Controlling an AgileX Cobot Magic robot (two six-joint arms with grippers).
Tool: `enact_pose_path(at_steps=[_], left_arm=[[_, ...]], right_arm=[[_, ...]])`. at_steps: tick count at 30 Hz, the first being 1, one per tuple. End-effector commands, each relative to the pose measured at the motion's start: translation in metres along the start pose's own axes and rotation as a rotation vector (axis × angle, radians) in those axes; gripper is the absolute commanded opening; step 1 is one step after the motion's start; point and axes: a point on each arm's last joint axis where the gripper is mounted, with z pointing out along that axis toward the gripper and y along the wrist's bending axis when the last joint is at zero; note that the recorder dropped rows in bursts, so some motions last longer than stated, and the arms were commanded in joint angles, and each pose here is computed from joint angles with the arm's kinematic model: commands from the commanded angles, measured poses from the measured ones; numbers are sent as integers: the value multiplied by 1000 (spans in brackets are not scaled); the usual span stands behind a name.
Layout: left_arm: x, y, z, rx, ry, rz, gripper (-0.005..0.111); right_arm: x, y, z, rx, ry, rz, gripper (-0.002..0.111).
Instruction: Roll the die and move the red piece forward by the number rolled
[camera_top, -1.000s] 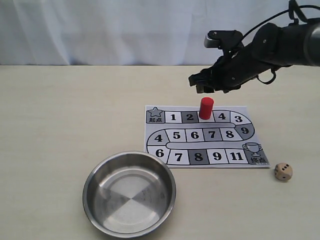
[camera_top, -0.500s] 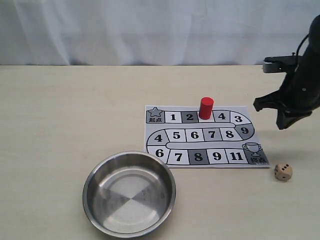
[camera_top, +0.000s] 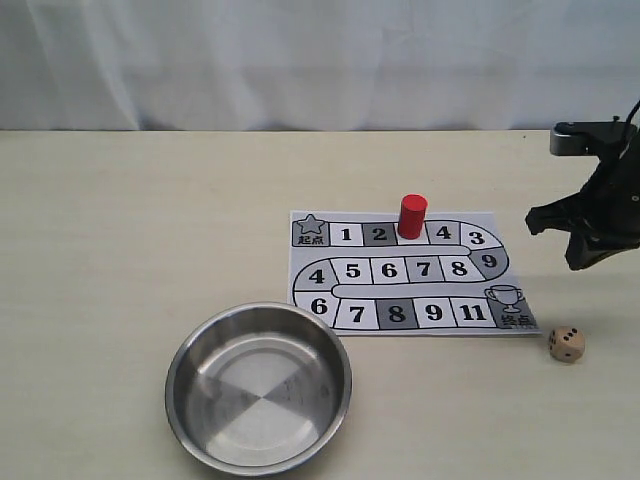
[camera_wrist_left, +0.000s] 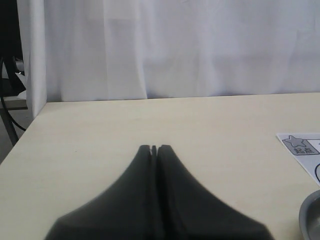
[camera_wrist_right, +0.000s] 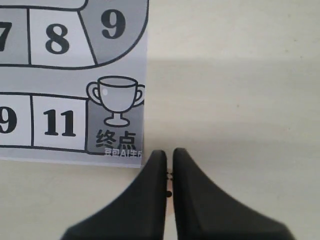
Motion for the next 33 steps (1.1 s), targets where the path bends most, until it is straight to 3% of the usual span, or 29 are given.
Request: enact_pose_path(at_steps=[1,13,19,33], left_arm=[[0,0,0,1,-12,-1,0],[0,0,0,1,-12,-1,0],[0,0,0,1,-12,-1,0],[0,0,0,1,-12,-1,0]], right_arm=[[5,0,-4,9,20,34,4],[20,2,-28,11,-45,33,4],[39,4,-60,20,-148,30,4],[126,13,-172,35,-604,71,4]])
